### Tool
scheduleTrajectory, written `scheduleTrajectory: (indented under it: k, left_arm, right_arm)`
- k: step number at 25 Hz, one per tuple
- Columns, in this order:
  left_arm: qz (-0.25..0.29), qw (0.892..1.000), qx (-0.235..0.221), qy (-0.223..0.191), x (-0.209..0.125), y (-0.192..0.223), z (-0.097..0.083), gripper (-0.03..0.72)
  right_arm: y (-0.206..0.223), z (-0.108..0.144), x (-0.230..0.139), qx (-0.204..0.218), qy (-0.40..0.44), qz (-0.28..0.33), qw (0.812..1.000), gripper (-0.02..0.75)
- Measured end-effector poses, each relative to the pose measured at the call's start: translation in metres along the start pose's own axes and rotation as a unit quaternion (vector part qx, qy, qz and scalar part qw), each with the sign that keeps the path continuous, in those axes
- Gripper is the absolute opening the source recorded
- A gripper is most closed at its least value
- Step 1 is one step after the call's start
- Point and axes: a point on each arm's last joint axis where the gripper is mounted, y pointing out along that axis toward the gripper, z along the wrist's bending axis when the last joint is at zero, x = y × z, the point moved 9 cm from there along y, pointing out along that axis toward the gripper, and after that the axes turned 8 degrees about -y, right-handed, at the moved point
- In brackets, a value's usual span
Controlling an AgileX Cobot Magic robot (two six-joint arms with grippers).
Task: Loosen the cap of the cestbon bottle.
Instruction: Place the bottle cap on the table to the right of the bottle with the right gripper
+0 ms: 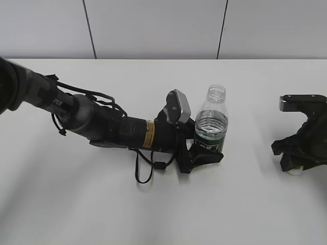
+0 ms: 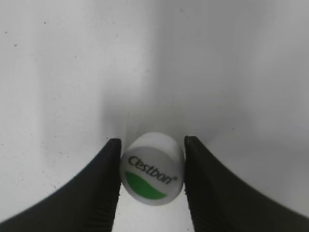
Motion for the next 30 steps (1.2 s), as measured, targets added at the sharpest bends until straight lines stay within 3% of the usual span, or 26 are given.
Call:
scheduleTrajectory:
  k: [4, 10, 24, 30]
  left_arm:
    - [0.0, 1.0, 0.0, 0.0, 0.0, 0.0, 0.0, 0.535]
    - [0.0, 1.0, 0.0, 0.0, 0.0, 0.0, 0.0, 0.535]
    - [0.017, 1.0, -0.003, -0.016, -0.006, 0.0, -0.001, 0.664]
    - [0.04, 0.999, -0.012, -0.023, -0.006, -0.003, -0.005, 0.678]
  right_arm:
    - [0.0, 0.0, 0.0, 0.001, 0.002, -0.001, 1.0, 0.43]
    - [0.0, 0.0, 0.001, 0.001, 0.004, -0.001, 1.0, 0.515]
    - [-0.013, 0.001, 0.007, -0.001, 0.005, -0.023, 1.0, 0.526]
    - [-0.03, 0.001, 0.014, -0.003, 0.005, -0.049, 0.999, 0.526]
